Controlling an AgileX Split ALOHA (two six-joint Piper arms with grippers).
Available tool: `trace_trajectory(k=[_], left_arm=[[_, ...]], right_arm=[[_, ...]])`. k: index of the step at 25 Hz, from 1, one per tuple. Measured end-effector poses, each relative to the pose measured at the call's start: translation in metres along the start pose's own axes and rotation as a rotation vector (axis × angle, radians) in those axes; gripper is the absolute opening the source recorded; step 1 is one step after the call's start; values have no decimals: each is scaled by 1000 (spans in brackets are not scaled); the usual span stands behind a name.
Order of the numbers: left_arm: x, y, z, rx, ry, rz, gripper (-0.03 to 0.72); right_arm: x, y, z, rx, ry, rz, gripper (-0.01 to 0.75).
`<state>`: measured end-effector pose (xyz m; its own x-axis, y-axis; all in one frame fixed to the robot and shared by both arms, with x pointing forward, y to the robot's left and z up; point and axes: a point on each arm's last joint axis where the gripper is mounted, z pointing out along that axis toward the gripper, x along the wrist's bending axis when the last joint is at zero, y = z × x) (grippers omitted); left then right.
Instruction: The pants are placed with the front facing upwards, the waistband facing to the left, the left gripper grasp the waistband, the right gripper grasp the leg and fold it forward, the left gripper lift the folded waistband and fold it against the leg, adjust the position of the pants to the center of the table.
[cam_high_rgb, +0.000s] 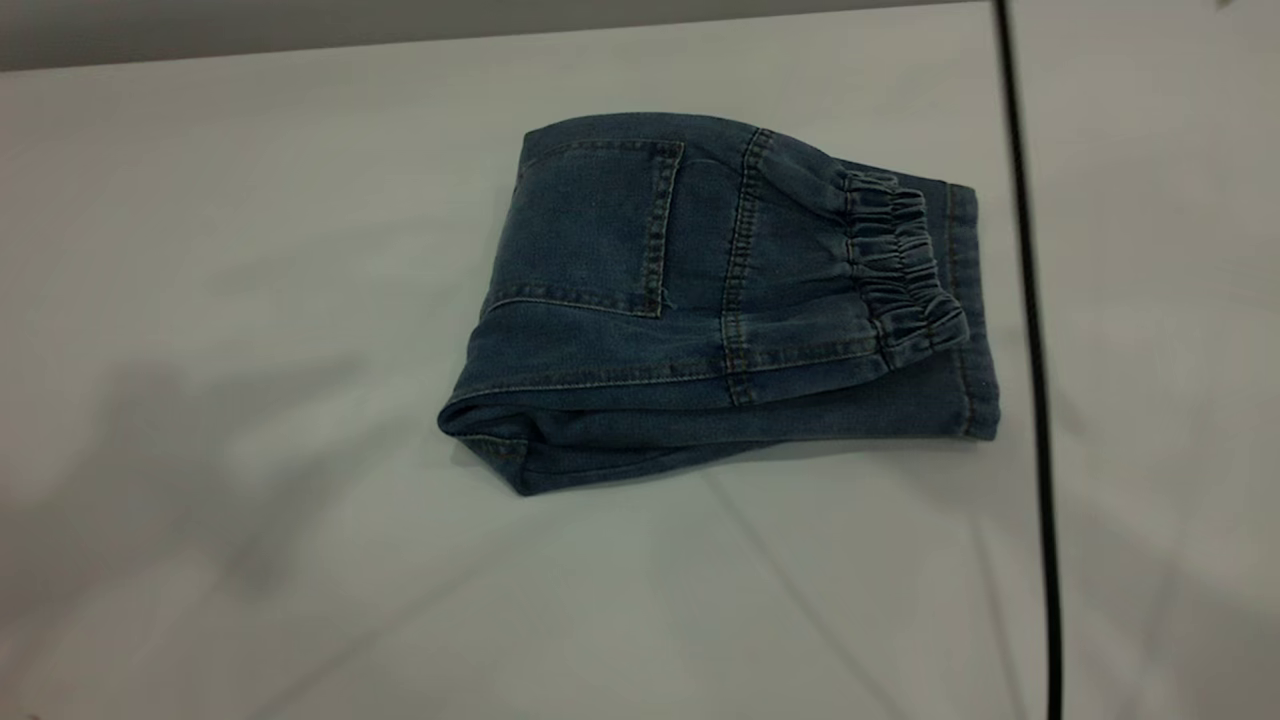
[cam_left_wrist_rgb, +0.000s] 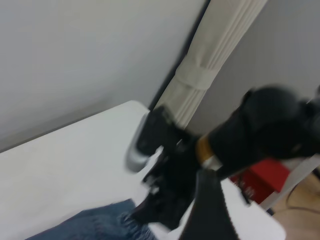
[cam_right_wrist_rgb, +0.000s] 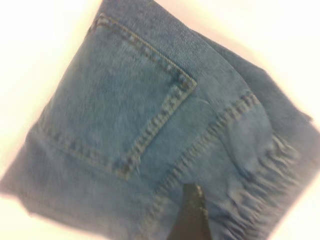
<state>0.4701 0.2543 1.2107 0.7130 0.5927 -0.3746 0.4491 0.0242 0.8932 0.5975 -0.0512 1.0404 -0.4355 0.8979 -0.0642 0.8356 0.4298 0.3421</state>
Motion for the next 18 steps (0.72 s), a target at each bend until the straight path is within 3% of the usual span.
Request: trace_trajectory(k=[5, 11, 18], left_arm=[[-31, -3, -22, 27, 81, 62, 475], [-80, -17, -58, 59, 234, 111, 475], [-138, -44, -105, -14, 446, 130, 475]], right_arm=[[-4, -13, -55, 0, 51, -134, 505], [5, -26, -116, -117, 249, -176, 505], [16, -54, -196, -278, 443, -162, 505]])
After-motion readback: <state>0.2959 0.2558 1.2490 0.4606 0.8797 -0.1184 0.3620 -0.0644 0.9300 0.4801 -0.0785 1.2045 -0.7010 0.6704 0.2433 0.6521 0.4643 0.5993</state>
